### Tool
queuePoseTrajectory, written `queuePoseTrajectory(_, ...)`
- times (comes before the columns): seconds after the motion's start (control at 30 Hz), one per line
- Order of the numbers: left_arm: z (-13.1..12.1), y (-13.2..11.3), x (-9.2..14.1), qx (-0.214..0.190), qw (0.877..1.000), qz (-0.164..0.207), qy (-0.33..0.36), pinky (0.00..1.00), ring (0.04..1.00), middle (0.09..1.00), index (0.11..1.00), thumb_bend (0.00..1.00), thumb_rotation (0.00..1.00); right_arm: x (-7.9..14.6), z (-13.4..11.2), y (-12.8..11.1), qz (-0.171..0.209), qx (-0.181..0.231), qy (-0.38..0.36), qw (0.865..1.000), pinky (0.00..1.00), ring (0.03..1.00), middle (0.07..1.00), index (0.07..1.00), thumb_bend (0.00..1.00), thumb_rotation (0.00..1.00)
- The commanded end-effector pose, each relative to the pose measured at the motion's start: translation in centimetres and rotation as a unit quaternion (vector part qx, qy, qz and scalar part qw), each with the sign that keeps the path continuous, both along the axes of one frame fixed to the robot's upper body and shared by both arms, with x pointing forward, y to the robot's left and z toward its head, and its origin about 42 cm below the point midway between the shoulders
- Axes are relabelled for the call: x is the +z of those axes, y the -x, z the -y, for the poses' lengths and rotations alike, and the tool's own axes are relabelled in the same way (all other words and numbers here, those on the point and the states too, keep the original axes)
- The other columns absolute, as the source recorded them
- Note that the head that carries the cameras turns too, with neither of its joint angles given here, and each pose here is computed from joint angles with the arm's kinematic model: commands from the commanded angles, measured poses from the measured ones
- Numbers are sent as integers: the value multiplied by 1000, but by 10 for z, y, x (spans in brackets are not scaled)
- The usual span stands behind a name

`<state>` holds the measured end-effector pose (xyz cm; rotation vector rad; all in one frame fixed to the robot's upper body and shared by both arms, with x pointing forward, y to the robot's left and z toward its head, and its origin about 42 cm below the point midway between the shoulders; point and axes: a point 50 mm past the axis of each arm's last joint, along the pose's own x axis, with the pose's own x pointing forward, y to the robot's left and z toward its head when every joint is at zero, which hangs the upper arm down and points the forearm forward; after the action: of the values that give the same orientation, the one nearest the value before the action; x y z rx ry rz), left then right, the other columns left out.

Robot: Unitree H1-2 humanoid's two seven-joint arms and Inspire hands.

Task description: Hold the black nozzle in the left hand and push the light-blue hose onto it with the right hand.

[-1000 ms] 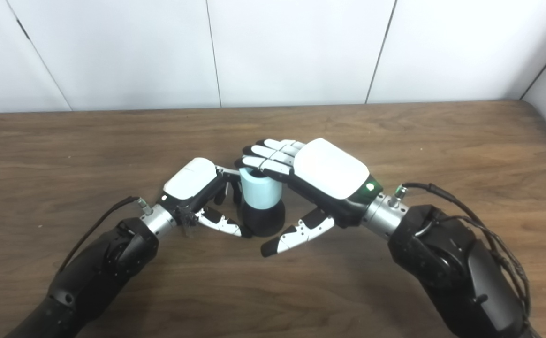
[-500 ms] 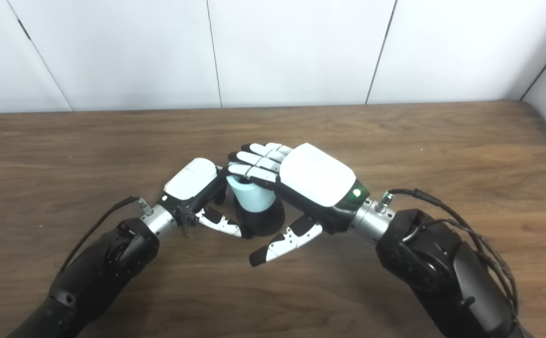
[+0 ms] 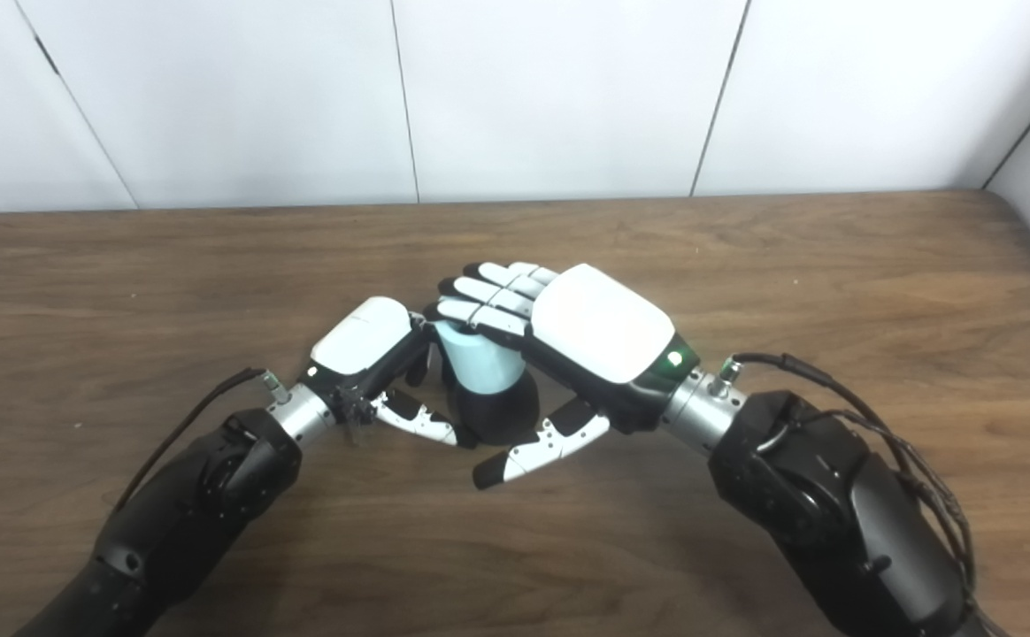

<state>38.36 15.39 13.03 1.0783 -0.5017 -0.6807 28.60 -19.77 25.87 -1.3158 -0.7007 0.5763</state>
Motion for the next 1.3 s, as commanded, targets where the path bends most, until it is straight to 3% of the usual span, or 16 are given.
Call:
queuePoseTrajectory(0.0, -1, 14, -30, -10, 996, -62, -64, 316, 379, 441, 517, 520, 0, -22, 7, 0, -51, -18, 55, 997, 878, 926, 909, 864, 700, 902)
queuePoseTrajectory(0.4, 1, 12, -27, -11, 997, -53, -58, 319, 382, 446, 509, 521, 0, -29, 10, 2, -80, -53, 11, 995, 794, 892, 918, 886, 667, 843)
queuePoseTrajectory(1.0, 5, 11, -26, -13, 998, -44, -51, 302, 369, 445, 509, 522, 0, -37, -4, 16, -55, -20, -19, 998, 809, 910, 914, 876, 618, 793)
queuePoseTrajectory(1.27, 4, 11, -26, -14, 998, -48, -47, 308, 375, 451, 506, 522, 0, -29, -12, 10, -37, -20, -19, 999, 810, 915, 918, 875, 614, 809)
